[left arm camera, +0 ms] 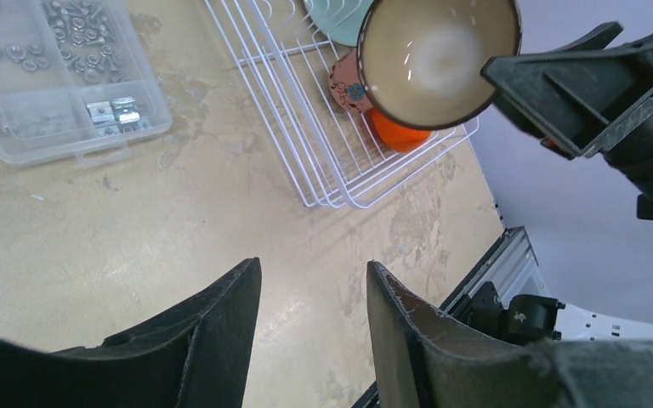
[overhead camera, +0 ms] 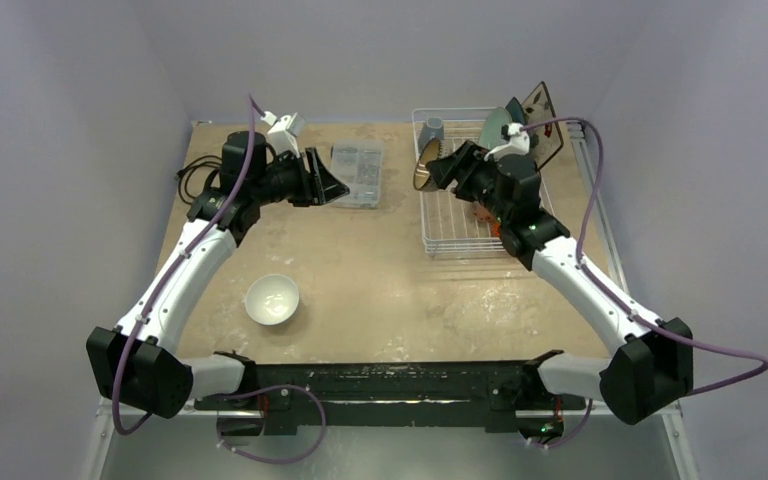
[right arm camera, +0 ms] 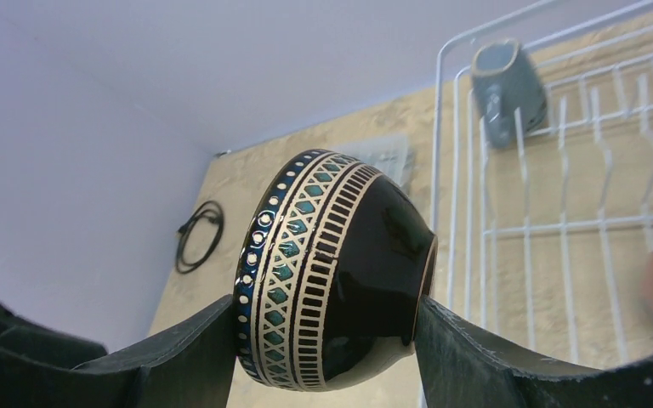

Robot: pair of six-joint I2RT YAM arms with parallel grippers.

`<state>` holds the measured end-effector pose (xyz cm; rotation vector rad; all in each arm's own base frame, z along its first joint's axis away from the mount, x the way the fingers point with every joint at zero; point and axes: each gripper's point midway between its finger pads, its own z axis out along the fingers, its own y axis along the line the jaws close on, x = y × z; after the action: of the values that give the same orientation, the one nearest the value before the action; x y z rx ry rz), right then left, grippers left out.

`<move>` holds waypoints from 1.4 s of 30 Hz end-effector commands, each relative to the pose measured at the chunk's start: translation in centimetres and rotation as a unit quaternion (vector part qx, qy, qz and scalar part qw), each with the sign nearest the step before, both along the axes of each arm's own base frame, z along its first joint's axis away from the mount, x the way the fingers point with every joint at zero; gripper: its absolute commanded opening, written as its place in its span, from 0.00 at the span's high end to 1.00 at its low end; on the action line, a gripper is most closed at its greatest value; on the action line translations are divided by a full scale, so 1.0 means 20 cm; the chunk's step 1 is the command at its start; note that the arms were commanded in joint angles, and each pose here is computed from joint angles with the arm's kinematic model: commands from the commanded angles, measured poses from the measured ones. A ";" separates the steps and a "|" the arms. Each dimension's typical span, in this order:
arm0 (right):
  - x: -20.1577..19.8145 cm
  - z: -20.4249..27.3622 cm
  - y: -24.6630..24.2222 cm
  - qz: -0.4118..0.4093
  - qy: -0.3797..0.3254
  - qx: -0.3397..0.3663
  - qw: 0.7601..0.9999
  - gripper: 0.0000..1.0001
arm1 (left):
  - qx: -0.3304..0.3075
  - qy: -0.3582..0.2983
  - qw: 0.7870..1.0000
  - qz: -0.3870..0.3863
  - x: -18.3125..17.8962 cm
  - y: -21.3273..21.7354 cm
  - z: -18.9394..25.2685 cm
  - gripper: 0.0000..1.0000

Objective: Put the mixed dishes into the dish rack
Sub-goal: Turn the bowl upside down on the dish rack.

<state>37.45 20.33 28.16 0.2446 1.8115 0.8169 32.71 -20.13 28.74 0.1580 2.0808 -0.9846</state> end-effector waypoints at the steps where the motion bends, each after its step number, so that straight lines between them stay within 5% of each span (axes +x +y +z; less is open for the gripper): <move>1: 0.10 0.19 -0.12 -0.032 -0.053 -0.071 0.996 1.00 | -0.001 -0.024 1.000 -0.004 0.02 0.01 0.06 0.52; 12: 0.33 -0.07 -0.21 -0.054 0.008 -0.242 0.969 1.00 | -0.004 -0.011 1.000 -0.011 0.02 -0.01 0.03 0.52; 26: 0.51 -0.29 -0.24 -0.074 0.044 -0.348 0.934 1.00 | -0.007 0.000 1.000 -0.019 0.03 -0.03 0.01 0.52; 42: 0.53 -0.47 -0.25 -0.114 0.080 -0.502 0.853 1.00 | -0.009 0.001 1.000 -0.023 0.03 -0.03 0.01 0.52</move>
<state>46.46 16.06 14.26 -0.2066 2.2061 -0.2570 32.96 -20.67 27.40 0.1663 2.1239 -1.0160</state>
